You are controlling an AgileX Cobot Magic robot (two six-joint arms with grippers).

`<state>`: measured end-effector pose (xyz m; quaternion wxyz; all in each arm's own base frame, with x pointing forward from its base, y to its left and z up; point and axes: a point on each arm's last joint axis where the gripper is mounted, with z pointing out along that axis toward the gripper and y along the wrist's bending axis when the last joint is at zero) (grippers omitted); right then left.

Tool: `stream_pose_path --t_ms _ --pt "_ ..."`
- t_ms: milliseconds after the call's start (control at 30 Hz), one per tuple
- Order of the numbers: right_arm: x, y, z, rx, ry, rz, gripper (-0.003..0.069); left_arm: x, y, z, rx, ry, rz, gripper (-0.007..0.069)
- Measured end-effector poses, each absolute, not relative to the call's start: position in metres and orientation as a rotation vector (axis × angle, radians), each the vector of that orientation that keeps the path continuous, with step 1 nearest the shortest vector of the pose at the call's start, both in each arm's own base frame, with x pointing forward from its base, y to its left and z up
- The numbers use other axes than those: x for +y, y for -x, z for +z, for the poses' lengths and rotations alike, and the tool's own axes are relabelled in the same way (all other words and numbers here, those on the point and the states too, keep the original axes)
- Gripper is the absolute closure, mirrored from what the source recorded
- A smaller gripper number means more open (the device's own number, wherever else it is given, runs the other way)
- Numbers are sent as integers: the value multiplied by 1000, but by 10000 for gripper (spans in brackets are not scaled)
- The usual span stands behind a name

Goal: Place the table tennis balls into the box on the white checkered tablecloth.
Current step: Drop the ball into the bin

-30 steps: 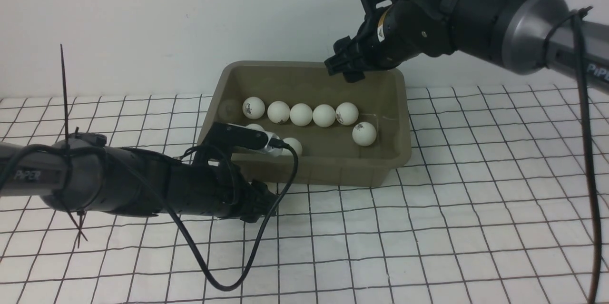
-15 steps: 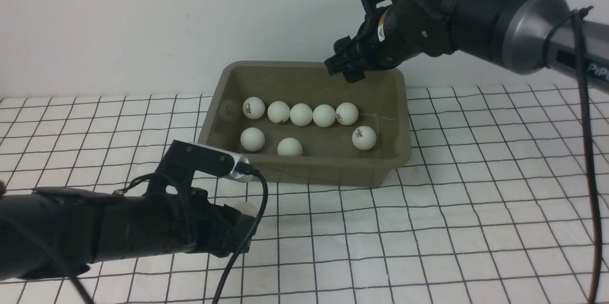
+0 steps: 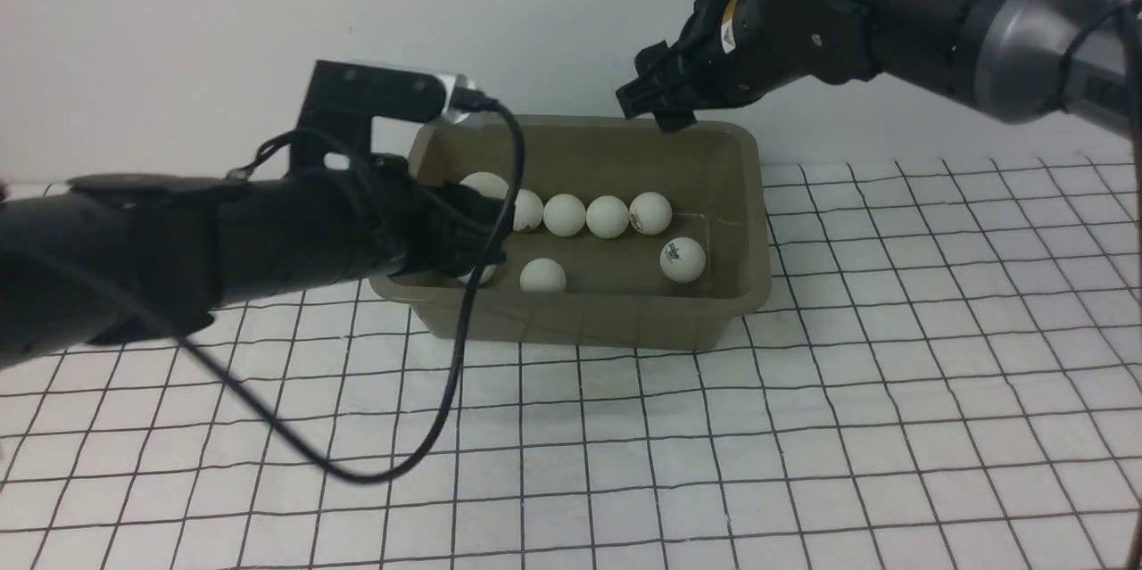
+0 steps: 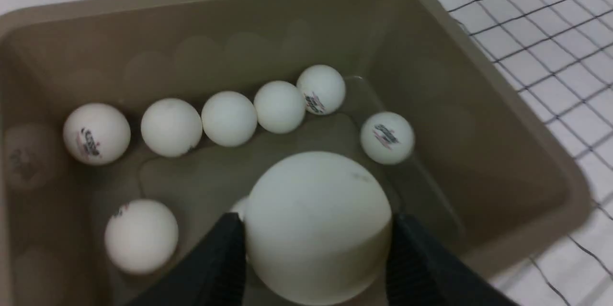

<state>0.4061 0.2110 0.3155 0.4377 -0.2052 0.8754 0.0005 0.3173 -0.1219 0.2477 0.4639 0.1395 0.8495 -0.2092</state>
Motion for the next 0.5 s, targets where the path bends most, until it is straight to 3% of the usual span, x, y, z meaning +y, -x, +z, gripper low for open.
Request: stream_pose_path --t_ms 133,167,200,233,333,500 --pt "198 -394 343 2137 511 -75 290 -134 -356 227 2124 -345 -510 291" --pt "191 -388 357 2114 504 -121 351 -136 -363 222 2130 -344 -508 291" --pt "190 -387 360 2113 499 -121 351 -137 -365 221 2131 -344 -508 291" --pt "179 -377 381 2075 476 -171 432 -140 -375 214 2139 -354 -501 291" --pt "160 -355 418 1999 418 -239 573 -145 -393 204 2141 -390 -483 291" --pt "122 -303 472 1913 313 -278 666 -151 -409 191 2142 -460 -450 291"
